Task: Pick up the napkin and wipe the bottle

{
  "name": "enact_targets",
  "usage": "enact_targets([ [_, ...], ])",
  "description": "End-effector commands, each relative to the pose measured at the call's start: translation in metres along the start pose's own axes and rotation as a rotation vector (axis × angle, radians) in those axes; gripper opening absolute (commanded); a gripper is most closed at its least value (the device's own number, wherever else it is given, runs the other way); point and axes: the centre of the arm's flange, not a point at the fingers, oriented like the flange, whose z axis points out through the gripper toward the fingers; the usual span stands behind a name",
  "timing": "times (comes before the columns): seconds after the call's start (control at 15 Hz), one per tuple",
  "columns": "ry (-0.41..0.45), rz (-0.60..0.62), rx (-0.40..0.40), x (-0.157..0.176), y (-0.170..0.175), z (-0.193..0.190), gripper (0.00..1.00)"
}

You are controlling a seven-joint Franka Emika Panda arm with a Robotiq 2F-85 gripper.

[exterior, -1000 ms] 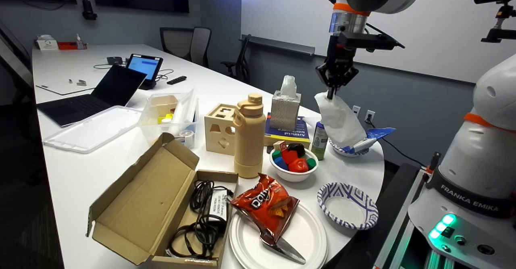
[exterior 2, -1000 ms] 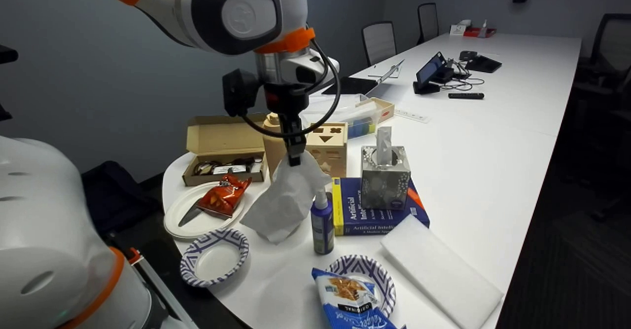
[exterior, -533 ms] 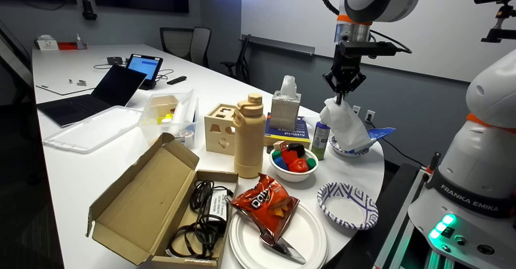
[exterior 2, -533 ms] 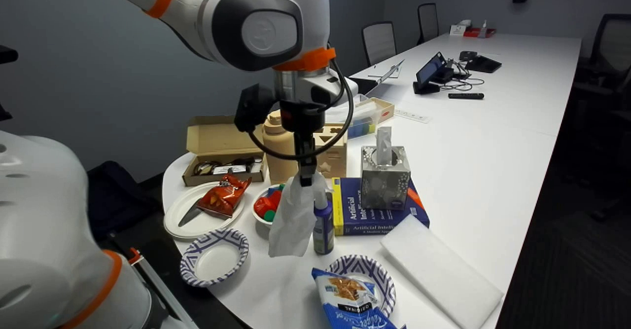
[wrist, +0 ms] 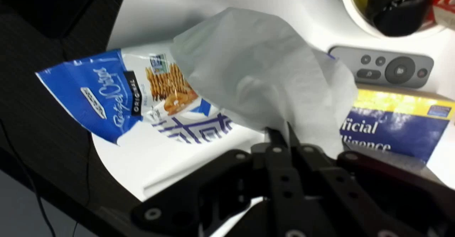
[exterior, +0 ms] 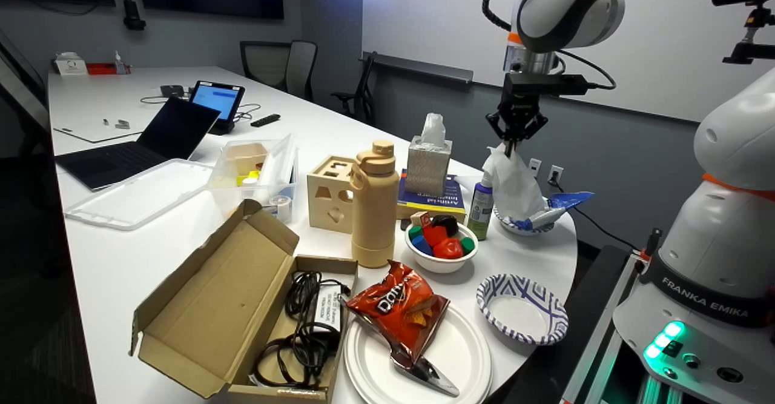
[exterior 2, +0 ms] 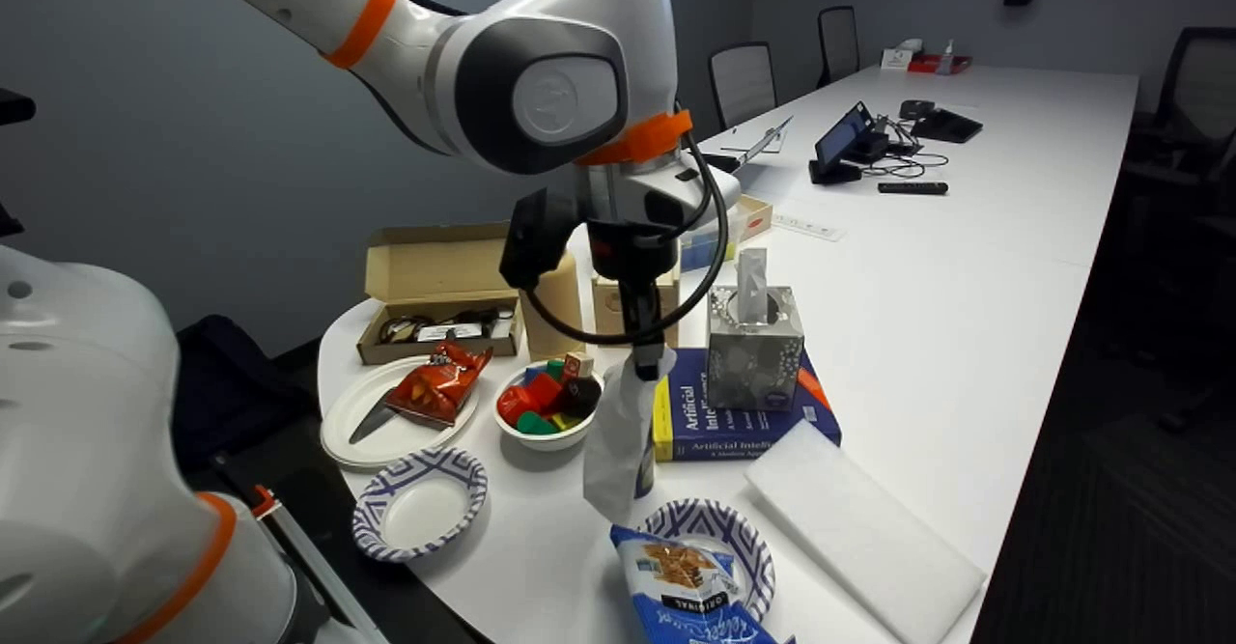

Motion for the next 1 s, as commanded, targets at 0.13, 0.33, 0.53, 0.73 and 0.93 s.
enact_targets([
  [0.13,0.221,0.017,0.095,0.039,-0.002,-0.009,0.0],
  [0.33,0.287,-0.002,0.127,0.058,-0.013,0.003,0.0],
  [0.53,0.306,-0.014,0.155,0.073,-0.025,0.026,0.0],
  [0.73,0.31,-0.025,0.177,0.086,-0.032,0.053,0.0],
  [0.93,0.294,-0.021,0.198,0.095,-0.039,0.072,0.0],
])
